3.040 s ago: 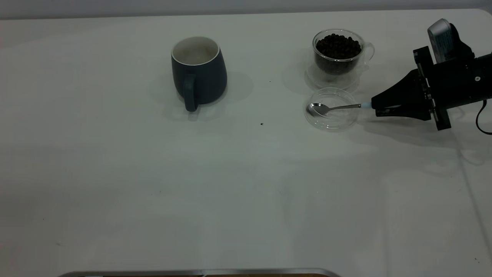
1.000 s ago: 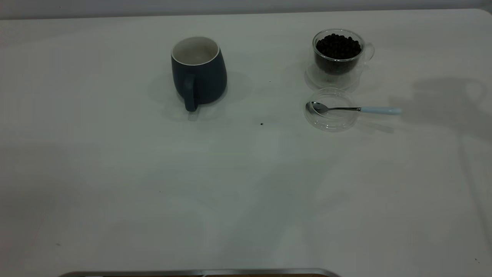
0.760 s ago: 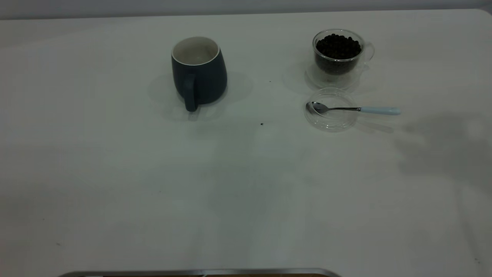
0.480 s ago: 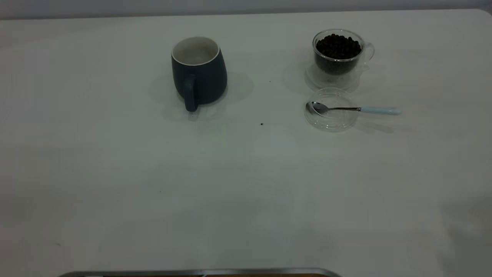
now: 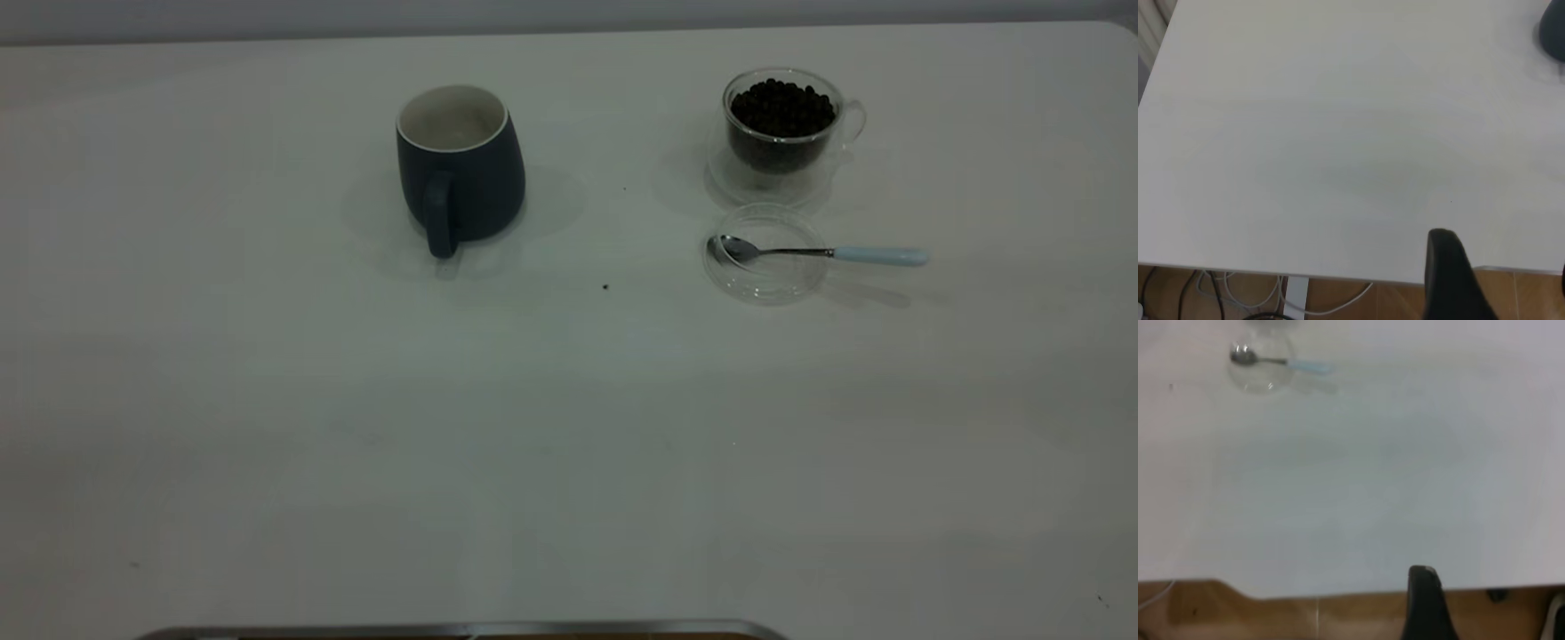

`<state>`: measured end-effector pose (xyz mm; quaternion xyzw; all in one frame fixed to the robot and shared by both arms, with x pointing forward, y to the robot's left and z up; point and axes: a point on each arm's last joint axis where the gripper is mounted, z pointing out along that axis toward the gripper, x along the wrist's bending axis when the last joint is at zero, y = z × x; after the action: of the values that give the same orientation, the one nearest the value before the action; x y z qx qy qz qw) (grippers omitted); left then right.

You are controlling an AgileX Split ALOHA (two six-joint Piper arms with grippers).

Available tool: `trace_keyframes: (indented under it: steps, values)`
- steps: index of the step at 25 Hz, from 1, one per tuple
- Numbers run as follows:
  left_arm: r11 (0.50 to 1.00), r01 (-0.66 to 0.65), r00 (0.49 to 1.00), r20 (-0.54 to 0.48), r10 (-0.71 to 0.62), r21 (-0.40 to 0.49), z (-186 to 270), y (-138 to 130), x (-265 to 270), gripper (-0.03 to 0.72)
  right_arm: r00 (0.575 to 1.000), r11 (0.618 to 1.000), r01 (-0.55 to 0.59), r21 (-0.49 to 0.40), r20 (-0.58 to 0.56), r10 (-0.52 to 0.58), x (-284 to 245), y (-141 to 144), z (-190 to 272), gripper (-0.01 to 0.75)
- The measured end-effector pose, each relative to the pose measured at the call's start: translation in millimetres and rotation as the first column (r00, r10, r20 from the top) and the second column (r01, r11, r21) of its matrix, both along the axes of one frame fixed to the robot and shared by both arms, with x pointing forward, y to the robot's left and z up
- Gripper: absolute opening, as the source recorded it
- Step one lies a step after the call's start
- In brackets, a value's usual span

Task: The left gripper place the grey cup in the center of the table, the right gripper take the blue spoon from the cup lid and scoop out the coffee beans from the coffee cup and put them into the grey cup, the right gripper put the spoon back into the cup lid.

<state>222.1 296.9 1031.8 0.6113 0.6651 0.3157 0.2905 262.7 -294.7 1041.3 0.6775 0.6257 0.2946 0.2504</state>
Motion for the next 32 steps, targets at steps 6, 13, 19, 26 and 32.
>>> trace_keyframes:
  steps: [6, 13, 19, 26, 32]
  values:
    - [1.0, 0.0, 1.0, 0.0, 0.0, 0.0, 0, 0, 0, 0.466, 1.0, 0.999, 0.016, -0.036, 0.026, -0.015, -1, -3, -1, 0.551]
    - [1.0, 0.0, 1.0, 0.0, 0.0, 0.0, 0, 0, 0, 0.466, 0.999, 0.999, 0.016, -0.035, 0.028, -0.015, -1, -3, -1, 0.551]
    - [1.0, 0.0, 1.0, 0.0, 0.0, 0.0, 0, 0, 0, 0.466, 0.982, 0.999, 0.021, -0.037, 0.19, -0.014, -25, -2, 1, 0.549]
    - [1.0, 0.0, 1.0, 0.0, 0.0, 0.0, 0, 0, 0, 0.466, 0.974, 0.999, 0.021, -0.038, 0.226, -0.012, -30, -2, 0, 0.549]
    - [1.0, 0.0, 1.0, 0.0, 0.0, 0.0, 0, 0, 0, 0.466, 0.974, 0.999, 0.02, -0.038, 0.226, -0.011, -30, -2, 0, 0.549]
